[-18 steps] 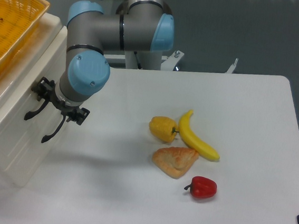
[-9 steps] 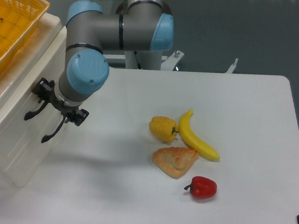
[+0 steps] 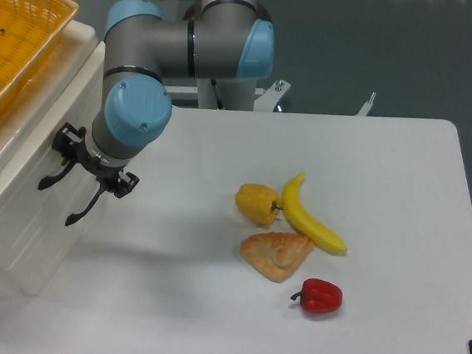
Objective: Slide the top white drawer open
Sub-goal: 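Close the gripper around the black handle of the upper drawer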
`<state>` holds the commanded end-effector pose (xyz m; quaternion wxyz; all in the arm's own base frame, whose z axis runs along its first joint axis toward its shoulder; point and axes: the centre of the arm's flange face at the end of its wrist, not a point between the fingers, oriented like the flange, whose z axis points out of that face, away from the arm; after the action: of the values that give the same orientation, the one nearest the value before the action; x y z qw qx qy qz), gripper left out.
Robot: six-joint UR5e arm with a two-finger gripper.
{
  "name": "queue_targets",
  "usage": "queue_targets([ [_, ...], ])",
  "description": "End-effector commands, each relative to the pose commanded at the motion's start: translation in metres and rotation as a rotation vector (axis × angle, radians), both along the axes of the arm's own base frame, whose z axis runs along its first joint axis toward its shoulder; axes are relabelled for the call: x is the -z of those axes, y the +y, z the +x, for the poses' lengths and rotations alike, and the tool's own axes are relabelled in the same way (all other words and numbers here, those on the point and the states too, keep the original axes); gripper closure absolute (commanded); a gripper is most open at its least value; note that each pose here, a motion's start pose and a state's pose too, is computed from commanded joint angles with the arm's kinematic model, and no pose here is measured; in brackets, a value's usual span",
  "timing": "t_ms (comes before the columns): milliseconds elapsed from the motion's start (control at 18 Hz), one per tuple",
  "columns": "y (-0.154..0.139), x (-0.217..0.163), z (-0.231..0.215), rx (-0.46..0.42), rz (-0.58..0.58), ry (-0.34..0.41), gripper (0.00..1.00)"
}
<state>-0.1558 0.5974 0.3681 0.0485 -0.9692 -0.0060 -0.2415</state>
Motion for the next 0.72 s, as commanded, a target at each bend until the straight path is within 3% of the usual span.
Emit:
queue_targets([
  [722,-0.0051,-0.0047,0.0031,0.004,0.005,0.002,0.41],
])
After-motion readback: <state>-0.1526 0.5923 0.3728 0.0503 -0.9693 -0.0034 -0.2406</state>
